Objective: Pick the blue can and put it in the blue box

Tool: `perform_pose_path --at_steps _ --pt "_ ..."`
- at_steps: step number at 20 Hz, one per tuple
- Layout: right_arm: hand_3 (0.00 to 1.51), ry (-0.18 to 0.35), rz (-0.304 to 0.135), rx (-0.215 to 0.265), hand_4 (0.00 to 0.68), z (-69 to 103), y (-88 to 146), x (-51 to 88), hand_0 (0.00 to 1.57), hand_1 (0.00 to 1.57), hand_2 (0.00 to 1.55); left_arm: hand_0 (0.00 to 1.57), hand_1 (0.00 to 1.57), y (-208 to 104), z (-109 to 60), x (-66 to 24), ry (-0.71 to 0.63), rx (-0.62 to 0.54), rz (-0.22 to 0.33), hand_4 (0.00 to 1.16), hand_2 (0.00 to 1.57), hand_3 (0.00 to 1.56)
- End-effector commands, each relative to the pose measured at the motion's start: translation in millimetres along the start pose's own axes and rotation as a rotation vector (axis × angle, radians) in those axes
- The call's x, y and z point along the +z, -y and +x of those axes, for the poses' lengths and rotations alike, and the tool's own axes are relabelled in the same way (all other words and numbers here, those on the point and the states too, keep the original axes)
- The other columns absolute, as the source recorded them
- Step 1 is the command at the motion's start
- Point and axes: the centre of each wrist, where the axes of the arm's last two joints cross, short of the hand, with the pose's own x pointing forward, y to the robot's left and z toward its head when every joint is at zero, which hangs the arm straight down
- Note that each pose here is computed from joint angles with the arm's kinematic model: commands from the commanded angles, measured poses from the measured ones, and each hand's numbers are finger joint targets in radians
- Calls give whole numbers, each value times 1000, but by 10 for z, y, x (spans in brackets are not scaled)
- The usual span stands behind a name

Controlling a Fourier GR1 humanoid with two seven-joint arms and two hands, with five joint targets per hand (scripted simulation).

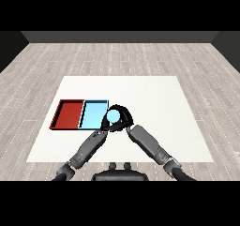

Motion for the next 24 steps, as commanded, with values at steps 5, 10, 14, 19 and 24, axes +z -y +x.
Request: perform_pose_path --at_steps 5,10,14,19,24 --pt "0 -33 -7 -28 0 41 -17 28 0 0 0 1571 1571 61 -2 -27 -9 47 -5 1097 1516 1448" --pt "0 -23 -7 -12 0 -84 116 -51 0 0 0 1571 1571 -37 45 -118 -3 41 -4 1138 1546 1477" --pt "0 -34 -35 -42 0 101 79 -94 0 0 0 1571 1571 -3 9 -42 -2 8 -4 1137 1571 1498" --pt "0 14 -55 -58 0 270 239 118 0 0 0 1571 1571 -42 -134 -44 12 -15 3 1133 1571 1510" --pt "0 1 -79 -77 0 308 307 250 0 0 0 1571 1571 -164 -92 171 26 -44 25 1128 1571 1503"
